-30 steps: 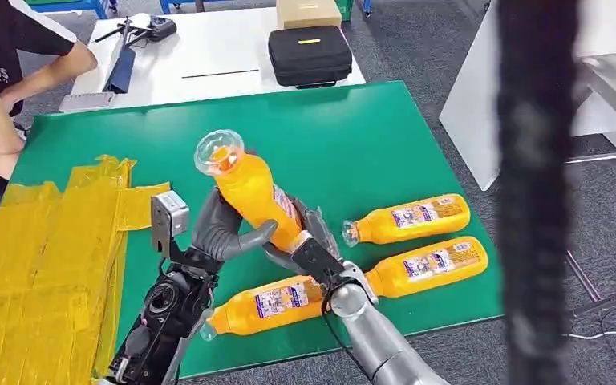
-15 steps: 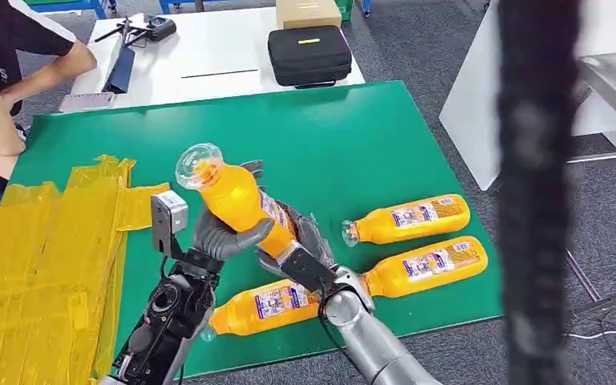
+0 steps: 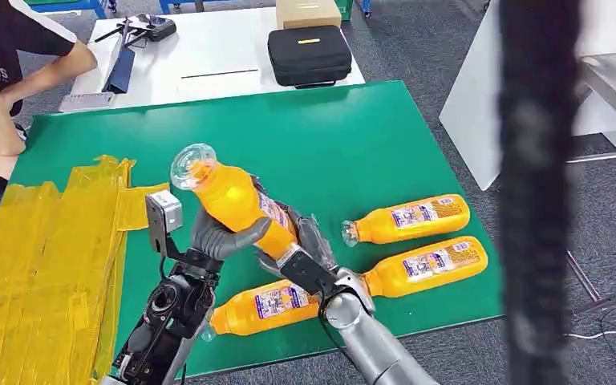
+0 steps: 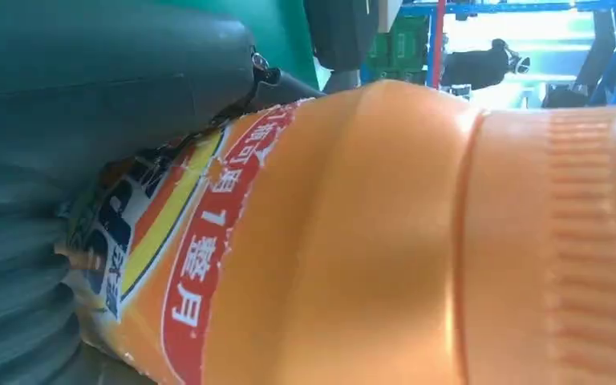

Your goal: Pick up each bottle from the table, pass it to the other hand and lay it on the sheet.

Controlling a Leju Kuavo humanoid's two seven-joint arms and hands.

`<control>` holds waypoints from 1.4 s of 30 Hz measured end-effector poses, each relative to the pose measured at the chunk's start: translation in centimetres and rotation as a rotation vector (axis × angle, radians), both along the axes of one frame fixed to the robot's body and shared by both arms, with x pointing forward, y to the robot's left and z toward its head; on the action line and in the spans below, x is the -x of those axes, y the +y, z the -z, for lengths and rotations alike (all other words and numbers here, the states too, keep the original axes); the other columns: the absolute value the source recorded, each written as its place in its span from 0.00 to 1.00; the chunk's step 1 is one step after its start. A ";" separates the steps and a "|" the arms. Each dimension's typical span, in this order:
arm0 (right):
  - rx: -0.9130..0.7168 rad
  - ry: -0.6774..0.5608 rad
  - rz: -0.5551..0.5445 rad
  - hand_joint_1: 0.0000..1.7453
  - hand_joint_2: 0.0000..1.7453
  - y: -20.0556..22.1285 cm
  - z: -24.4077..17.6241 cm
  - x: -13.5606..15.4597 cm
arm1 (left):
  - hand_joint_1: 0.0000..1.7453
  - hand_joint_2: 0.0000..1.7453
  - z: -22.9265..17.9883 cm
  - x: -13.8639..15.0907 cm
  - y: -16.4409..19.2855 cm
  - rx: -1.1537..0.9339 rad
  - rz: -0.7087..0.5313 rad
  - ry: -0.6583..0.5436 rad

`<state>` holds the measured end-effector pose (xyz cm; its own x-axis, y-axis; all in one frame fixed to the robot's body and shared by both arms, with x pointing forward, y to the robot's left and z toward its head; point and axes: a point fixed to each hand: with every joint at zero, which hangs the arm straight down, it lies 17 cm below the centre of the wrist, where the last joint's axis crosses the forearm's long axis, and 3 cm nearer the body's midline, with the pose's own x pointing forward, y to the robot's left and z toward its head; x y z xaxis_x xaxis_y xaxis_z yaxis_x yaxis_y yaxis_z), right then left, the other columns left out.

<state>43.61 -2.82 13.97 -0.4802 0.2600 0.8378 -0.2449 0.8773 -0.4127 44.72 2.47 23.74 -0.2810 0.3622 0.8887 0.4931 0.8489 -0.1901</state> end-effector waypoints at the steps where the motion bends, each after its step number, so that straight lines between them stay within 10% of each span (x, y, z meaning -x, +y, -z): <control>1: -0.002 -0.004 0.010 0.00 1.00 -0.1 -0.1 0.0 | 1.00 1.00 0.0 0.0 0.1 0.003 -0.003 -0.001; 10: -0.028 -0.035 0.085 0.00 1.00 -1.7 -1.9 0.8 | 1.00 1.00 -1.2 -2.1 6.0 -0.191 -0.350 -0.160; 23: -0.007 -0.140 0.182 0.00 1.00 -4.7 -6.1 3.5 | 1.00 1.00 -2.8 -2.3 13.8 -1.110 -1.049 -0.629; 27: -0.016 -0.159 0.186 0.00 1.00 -5.2 -6.6 4.8 | 1.00 1.00 -0.8 -3.9 20.4 -1.482 -1.304 -0.508; 41: 0.255 -0.267 0.177 0.00 1.00 -4.4 -6.5 6.8 | 1.00 1.00 11.6 -8.7 27.1 -1.913 -1.028 -0.394; 42: 0.272 -0.269 0.170 0.00 1.00 -4.3 -6.4 6.8 | 0.80 1.00 12.3 -8.8 27.6 -1.929 -1.010 -0.381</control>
<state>36.79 -7.12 20.38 -0.6033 0.5488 0.5786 0.0422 0.7465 -0.6640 53.49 30.03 11.47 0.0489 -0.9686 -0.2437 -0.3045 -0.2468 0.9200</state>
